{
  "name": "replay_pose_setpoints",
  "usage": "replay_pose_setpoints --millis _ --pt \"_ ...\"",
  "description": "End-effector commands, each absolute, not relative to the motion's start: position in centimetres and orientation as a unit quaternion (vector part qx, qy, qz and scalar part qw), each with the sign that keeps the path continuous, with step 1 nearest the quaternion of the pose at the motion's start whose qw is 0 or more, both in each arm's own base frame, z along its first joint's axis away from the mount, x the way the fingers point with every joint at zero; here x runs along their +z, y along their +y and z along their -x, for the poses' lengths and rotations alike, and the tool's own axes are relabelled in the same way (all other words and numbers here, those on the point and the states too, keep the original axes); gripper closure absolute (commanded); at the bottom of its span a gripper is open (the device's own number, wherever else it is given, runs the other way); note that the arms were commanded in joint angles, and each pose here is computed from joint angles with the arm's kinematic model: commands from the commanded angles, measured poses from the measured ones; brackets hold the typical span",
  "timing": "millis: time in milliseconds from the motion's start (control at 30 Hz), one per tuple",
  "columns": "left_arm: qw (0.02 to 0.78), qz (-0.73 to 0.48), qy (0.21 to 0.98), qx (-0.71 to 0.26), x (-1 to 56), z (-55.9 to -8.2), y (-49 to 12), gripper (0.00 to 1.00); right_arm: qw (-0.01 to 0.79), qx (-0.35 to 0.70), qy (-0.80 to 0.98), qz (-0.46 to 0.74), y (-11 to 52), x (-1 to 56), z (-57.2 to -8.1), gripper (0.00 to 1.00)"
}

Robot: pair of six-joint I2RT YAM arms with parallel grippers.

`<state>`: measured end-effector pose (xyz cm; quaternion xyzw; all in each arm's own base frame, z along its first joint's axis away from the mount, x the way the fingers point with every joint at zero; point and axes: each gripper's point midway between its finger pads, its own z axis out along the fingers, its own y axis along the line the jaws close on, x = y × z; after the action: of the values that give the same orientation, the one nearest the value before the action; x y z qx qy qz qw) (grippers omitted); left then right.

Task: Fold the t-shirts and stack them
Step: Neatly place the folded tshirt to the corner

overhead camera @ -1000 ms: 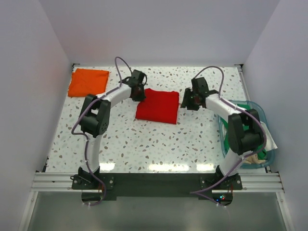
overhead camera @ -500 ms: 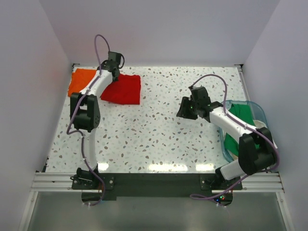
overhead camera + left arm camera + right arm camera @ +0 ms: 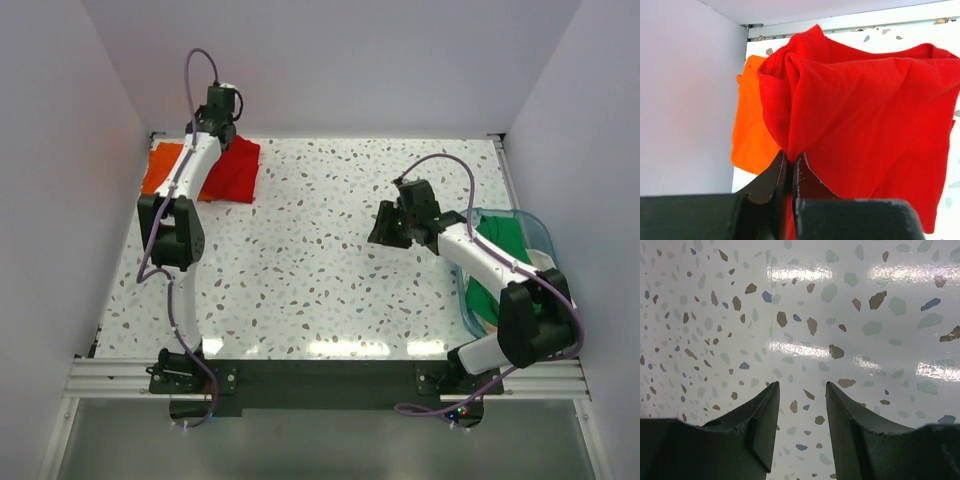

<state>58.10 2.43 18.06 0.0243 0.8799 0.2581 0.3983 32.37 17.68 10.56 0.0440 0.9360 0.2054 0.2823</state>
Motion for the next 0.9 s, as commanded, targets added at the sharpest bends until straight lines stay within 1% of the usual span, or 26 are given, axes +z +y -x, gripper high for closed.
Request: replay_pose_setpoints --millis 0,467,867 --pt "0.434 -0.024 0.86 0.267 22.6 -58.4 3.4 1.0 0.311 0.22 0.924 -0.027 18.2 13.4 -32.8 0.55" --pt "0.467 -0.025 0.836 0.287 28.3 -57.3 4.2 1.0 0.311 0.219 0.924 -0.025 18.2 13.4 -32.6 0.55" --pt "0.482 -0.024 0.823 0.299 30.7 -56.5 5.0 1.0 0.309 0.219 0.925 -0.025 18.3 13.2 -32.7 0.55"
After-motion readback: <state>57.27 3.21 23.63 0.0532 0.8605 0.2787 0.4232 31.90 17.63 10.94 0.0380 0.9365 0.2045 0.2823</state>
